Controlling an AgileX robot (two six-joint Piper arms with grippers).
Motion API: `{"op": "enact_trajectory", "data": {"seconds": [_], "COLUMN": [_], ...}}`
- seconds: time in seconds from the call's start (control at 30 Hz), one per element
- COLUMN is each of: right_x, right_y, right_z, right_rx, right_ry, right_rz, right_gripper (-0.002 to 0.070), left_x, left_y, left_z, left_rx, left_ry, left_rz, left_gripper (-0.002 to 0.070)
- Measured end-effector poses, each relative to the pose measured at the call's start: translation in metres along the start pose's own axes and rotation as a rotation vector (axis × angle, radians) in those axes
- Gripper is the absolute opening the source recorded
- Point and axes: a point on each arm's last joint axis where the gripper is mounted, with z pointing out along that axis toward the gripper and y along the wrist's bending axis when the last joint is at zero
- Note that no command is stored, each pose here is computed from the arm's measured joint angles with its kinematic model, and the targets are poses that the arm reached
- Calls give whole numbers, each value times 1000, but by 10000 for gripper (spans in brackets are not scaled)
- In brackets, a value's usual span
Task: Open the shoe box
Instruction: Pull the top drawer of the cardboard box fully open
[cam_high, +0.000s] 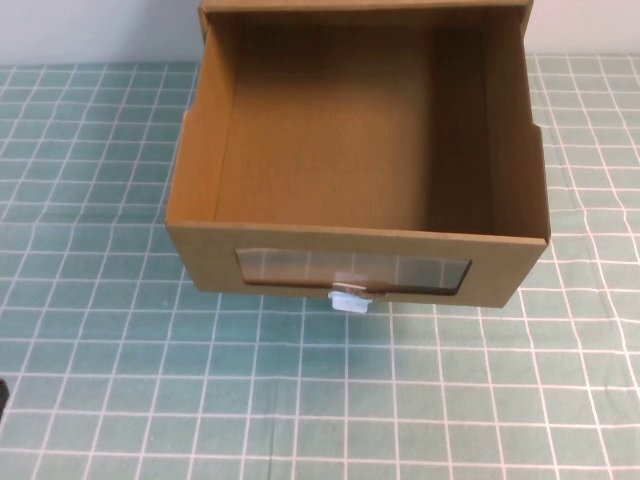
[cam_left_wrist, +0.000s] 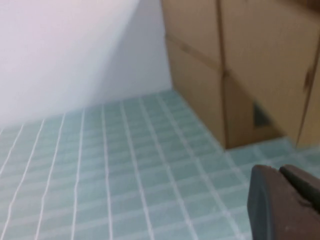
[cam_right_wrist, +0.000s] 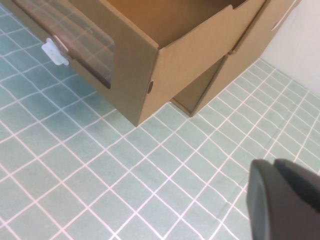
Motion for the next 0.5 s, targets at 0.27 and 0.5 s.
{"op": "enact_trajectory", "data": {"seconds": [0.27, 0.5], "right_x": [0, 0], "right_y": [0, 0], "right_z": [0, 0], "right_rx": [-2, -3], "right_ry": [-1, 0], "right_rz": [1, 2], "right_gripper": [-13, -13], "left_x": [39, 49], "left_y": [-5, -5], "left_z": [-3, -6], "left_rx": [-27, -19], "left_ry": [159, 264], "left_rz": [-68, -30], "left_gripper": [-6, -5]}}
